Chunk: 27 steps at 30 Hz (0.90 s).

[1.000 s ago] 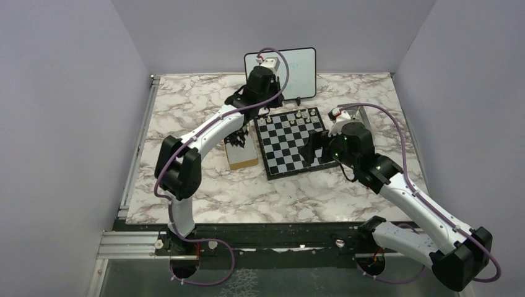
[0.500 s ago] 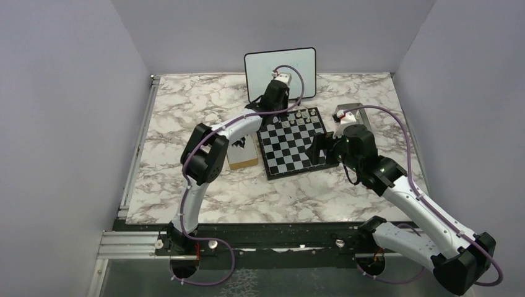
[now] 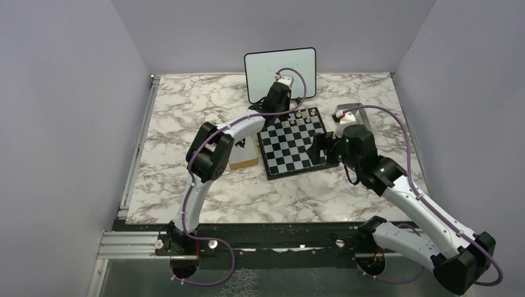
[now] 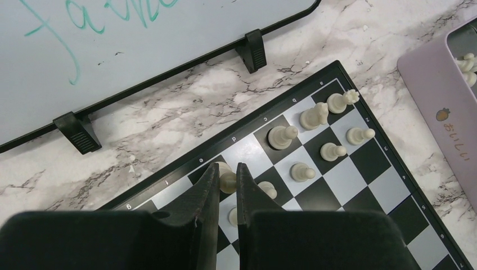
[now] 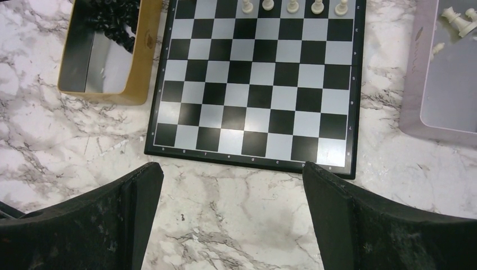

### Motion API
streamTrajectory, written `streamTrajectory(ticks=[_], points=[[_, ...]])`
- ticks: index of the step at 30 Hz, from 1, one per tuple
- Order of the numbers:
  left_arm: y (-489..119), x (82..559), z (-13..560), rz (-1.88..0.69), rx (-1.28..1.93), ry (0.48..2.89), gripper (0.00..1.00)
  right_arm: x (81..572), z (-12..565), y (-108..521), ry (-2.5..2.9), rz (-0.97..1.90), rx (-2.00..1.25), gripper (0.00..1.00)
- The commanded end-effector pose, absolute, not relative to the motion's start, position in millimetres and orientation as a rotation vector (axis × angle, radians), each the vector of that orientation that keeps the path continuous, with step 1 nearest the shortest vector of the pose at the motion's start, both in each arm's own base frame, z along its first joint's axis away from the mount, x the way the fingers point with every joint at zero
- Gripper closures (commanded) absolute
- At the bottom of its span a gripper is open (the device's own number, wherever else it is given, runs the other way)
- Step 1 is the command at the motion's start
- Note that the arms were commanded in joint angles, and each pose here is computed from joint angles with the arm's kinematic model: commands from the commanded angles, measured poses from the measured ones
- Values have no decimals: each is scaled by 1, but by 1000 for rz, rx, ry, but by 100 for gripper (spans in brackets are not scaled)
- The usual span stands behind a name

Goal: Set up the chess pieces on the board
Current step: Place the chess piece on the chessboard.

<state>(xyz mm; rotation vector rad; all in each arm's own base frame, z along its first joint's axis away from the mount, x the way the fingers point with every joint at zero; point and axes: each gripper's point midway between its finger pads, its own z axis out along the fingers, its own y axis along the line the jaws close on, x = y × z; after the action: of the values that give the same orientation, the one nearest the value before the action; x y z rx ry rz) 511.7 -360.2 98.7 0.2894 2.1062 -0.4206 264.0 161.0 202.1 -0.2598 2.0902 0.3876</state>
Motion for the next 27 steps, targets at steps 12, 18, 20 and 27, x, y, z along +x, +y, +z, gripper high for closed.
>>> streamTrajectory(ticks=[12, 18, 20, 27], points=[[-367, 516, 94, -401, 316, 2082, 89, 270, 206, 159, 2069, 345, -277, 0], [-367, 515, 94, -400, 314, 2089, 89, 270, 205, 158, 2070, 338, -281, 0], [-367, 515, 94, -406, 313, 2093, 89, 270, 206, 158, 2069, 338, -281, 0], [-369, 513, 93, -423, 297, 2108, 89, 270, 207, 159, 2062, 348, -278, 0]])
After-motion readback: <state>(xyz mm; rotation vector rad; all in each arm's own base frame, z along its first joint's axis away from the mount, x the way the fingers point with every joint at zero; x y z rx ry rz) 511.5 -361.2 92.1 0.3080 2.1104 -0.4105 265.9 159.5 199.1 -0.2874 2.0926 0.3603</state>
